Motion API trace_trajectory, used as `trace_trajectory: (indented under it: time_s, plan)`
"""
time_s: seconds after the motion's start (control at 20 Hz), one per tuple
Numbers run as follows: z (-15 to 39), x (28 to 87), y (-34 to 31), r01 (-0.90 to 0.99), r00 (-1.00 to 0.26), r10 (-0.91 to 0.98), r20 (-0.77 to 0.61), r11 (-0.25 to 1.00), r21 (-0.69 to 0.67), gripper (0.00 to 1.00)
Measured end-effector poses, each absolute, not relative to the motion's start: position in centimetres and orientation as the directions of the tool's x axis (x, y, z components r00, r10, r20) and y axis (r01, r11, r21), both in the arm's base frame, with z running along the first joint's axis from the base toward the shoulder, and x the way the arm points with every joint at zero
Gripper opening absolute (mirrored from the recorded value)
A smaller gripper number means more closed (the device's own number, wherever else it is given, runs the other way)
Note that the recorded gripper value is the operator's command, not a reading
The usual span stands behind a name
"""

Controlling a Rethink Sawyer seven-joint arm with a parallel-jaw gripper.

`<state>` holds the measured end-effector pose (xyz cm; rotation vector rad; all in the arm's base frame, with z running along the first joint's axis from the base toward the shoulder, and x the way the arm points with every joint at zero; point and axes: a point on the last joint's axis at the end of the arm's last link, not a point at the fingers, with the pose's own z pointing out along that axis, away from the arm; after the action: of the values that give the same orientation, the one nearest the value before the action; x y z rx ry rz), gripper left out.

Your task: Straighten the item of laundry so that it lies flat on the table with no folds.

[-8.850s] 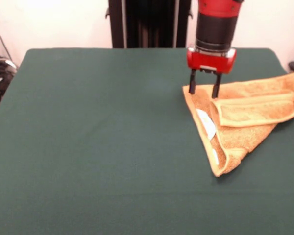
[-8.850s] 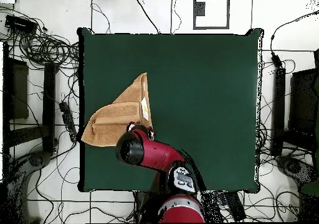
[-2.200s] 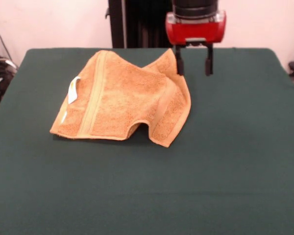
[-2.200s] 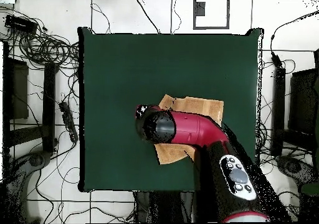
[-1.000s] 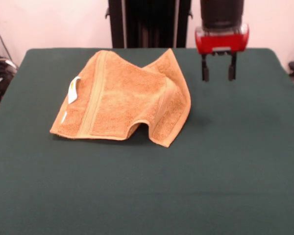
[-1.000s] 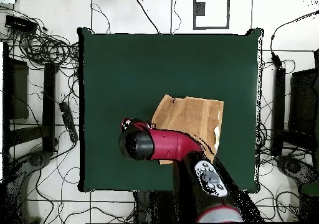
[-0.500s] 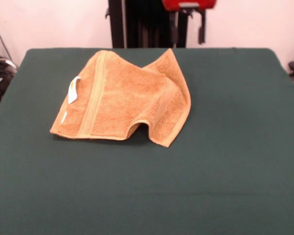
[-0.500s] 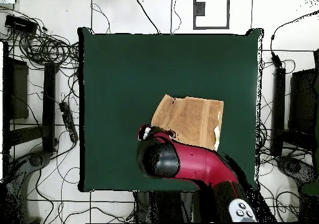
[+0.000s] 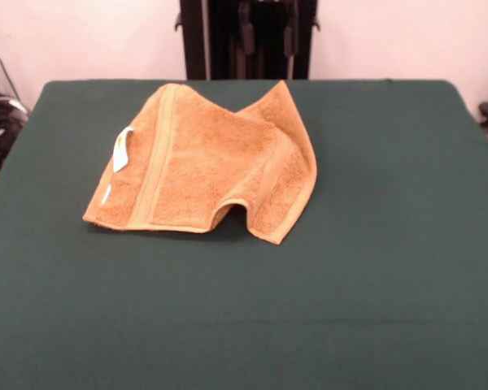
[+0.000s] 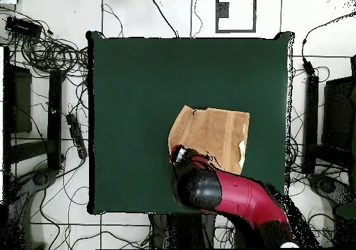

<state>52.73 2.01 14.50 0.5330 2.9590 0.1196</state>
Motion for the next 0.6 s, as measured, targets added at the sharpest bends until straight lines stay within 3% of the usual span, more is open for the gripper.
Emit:
trace_trajectory:
  time_s: [0.6]
  plan:
    - [11.7, 50.8, 3.4, 0.33, -0.937, 0.339, -0.081, 0.938, 0.109, 1.0]
